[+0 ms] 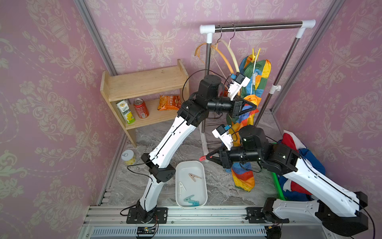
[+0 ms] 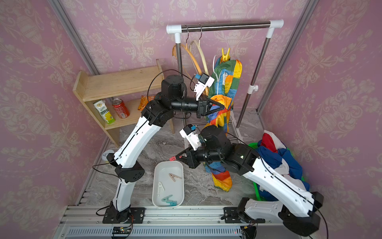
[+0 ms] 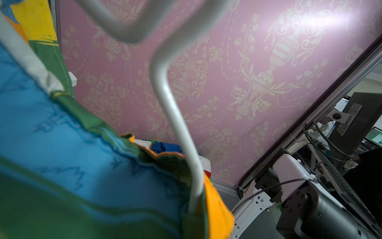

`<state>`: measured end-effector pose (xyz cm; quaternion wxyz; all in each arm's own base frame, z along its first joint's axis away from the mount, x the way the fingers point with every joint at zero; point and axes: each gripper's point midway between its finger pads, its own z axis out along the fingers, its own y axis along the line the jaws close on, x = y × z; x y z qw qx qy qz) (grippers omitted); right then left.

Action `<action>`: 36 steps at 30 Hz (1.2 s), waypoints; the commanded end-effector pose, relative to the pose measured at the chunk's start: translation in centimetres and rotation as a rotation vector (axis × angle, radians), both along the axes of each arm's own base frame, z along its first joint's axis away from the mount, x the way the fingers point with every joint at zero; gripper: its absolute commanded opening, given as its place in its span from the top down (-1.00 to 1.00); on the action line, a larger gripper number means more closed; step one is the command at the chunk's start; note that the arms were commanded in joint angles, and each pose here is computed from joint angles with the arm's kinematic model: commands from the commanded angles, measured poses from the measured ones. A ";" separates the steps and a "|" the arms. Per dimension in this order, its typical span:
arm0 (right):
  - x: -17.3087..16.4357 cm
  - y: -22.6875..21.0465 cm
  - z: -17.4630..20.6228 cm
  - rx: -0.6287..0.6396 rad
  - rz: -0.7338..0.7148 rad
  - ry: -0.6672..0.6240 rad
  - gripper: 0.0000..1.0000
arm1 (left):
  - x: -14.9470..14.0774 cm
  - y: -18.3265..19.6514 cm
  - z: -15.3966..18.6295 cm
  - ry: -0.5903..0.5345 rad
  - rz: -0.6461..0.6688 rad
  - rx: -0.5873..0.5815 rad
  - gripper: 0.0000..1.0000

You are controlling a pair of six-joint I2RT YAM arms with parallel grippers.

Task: Remove the clothespins securing jackets to the hanger
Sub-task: Place the clothespin in the storage box, then remove the clothespin from the hanger.

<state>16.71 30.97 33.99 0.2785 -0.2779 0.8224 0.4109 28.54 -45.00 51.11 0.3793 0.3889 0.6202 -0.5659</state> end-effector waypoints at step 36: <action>2.1 -10.7 10.9 0.151 -0.426 -0.384 -0.34 | -1.3 2.7 3.9 -0.218 0.056 -0.040 1.00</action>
